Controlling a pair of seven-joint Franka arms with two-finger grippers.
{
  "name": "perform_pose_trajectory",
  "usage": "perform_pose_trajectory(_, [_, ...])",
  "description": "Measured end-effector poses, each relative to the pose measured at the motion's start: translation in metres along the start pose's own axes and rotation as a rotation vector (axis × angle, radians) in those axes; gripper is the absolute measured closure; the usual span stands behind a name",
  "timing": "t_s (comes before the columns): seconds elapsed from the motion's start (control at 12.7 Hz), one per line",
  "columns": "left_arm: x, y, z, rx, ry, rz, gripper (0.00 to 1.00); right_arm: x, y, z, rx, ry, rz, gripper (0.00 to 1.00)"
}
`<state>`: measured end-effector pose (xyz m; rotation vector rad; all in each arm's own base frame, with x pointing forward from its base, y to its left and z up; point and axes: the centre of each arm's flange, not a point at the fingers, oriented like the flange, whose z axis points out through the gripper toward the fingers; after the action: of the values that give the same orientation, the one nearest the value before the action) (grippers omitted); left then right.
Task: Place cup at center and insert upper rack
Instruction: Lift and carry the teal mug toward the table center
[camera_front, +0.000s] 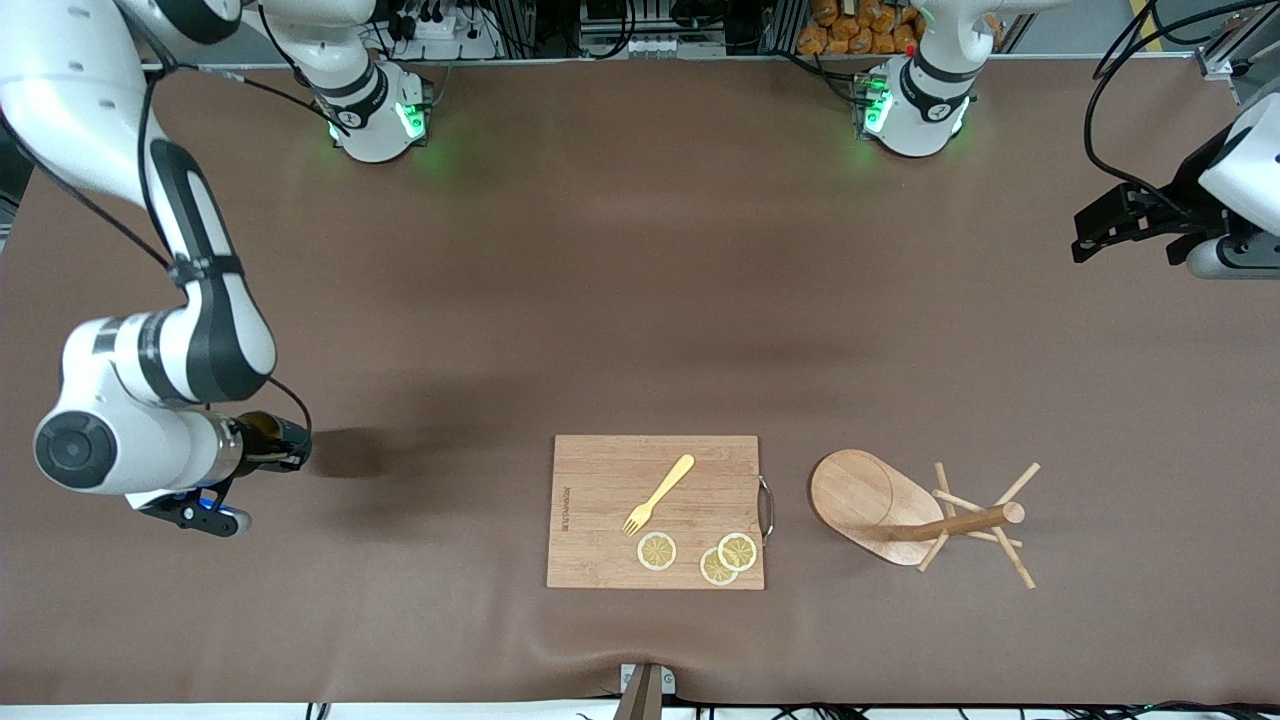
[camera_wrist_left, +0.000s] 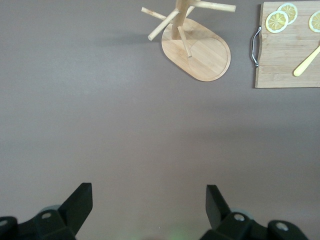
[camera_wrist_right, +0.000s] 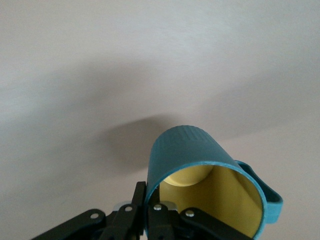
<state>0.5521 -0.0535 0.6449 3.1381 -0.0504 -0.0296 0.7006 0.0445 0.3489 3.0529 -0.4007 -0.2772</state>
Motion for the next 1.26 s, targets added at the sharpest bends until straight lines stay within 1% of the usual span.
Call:
perform_pose_trajectory(0.16, [0.000,0.000,0.000,0.000,0.000,0.000,0.00,-0.033,-0.033,-0.047,0.030,-0.001,-0.043,0.96])
perform_pose_trajectory(0.32, [0.000,0.000,0.000,0.000,0.000,-0.001,0.00,-0.073,-0.078,-0.082,0.054,0.002,-0.041,0.96])
perform_pose_trajectory(0.47, [0.000,-0.001,0.000,0.000,0.000,-0.002,0.00,-0.126,-0.135,-0.107,0.056,-0.013,-0.047,0.96])
perform_pose_trajectory(0.63, [0.001,-0.001,0.000,0.000,0.000,-0.002,0.00,-0.171,-0.177,-0.125,0.058,-0.013,-0.069,0.96])
perform_pose_trajectory(0.95, [0.001,-0.001,0.000,0.000,0.000,-0.002,0.00,-0.251,-0.246,-0.142,0.090,-0.033,0.010,0.96])
perform_pose_trajectory(1.11, [0.001,-0.002,0.000,0.000,0.000,-0.003,0.00,-0.298,-0.285,-0.139,0.083,-0.034,-0.002,0.96])
perform_pose_trajectory(1.26, [0.001,-0.002,0.000,0.000,0.000,-0.004,0.00,-0.347,-0.326,-0.126,0.083,-0.033,0.014,0.96])
